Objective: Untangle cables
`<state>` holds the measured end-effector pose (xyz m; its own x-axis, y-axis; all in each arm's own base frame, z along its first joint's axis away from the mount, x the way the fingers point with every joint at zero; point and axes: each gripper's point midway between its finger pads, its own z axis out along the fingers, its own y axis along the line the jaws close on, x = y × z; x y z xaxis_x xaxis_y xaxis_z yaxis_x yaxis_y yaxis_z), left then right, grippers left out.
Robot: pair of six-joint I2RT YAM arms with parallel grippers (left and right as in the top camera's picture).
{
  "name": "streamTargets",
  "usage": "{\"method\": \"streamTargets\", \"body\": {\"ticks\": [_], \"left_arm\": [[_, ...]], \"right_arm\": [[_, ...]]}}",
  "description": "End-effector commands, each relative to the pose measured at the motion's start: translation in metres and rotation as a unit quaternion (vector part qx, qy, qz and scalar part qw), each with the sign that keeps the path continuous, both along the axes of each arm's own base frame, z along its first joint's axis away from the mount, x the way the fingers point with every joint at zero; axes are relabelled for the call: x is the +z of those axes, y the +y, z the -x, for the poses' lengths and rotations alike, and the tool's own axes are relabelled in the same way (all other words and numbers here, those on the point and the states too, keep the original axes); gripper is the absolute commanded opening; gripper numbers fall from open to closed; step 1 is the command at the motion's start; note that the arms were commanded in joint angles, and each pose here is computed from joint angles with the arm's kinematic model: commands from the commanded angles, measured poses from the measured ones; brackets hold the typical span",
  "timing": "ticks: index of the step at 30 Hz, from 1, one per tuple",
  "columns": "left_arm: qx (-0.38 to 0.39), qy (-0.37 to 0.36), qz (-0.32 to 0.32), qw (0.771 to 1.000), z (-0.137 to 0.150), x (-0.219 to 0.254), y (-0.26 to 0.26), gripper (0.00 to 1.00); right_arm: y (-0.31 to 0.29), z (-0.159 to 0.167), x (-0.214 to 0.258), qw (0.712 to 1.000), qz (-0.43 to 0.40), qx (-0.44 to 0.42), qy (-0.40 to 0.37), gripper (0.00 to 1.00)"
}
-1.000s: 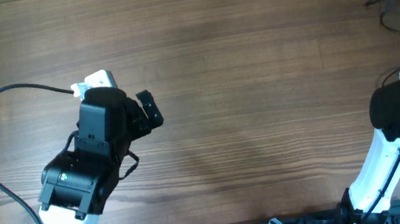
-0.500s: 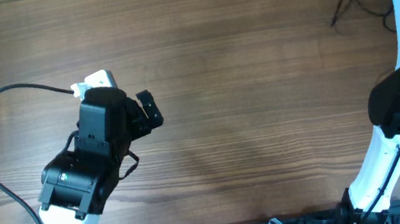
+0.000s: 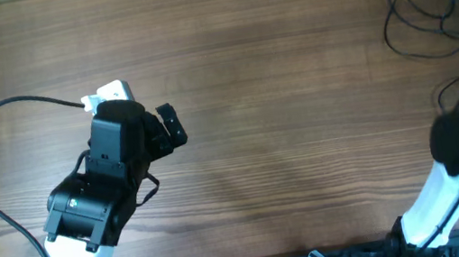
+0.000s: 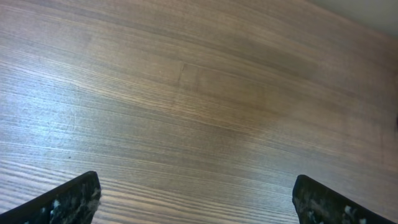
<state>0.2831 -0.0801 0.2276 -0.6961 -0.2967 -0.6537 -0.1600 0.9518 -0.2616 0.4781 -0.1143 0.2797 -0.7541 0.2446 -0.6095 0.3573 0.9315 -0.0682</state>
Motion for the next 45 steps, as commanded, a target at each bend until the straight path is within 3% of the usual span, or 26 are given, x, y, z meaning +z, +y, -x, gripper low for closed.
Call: {"method": "streamTargets", "body": {"ticks": [1,4,7,30,35,41,45], "left_arm": [[0.004,-0.006,-0.006,1.000,-0.002,0.003,0.004,1.00],[0.004,-0.006,-0.006,1.000,-0.002,0.003,0.004,1.00],[0.004,-0.006,-0.006,1.000,-0.002,0.003,0.004,1.00],[0.002,-0.004,-0.007,1.000,-0.001,0.002,0.004,1.00],[0.034,-0.007,0.001,0.999,0.012,0.001,0.027,1.00],[0.085,-0.133,0.053,0.986,0.019,-0.007,0.060,1.00],[0.107,-0.240,0.074,0.962,0.022,-0.004,0.076,1.00]], "right_arm": [[0.040,0.051,0.055,0.996,-0.059,0.055,-0.031,1.00],[0.057,0.105,0.062,0.994,-0.087,0.063,0.014,1.00],[0.061,0.128,0.058,0.993,-0.094,0.061,0.045,1.00],[0.063,0.126,0.055,0.992,-0.101,0.064,0.049,1.00],[0.063,0.126,0.055,0.992,-0.101,0.064,0.049,1.00],[0.063,0.126,0.055,0.992,-0.101,0.064,0.049,1.00],[0.063,0.126,0.055,0.992,-0.101,0.064,0.049,1.00]]}}
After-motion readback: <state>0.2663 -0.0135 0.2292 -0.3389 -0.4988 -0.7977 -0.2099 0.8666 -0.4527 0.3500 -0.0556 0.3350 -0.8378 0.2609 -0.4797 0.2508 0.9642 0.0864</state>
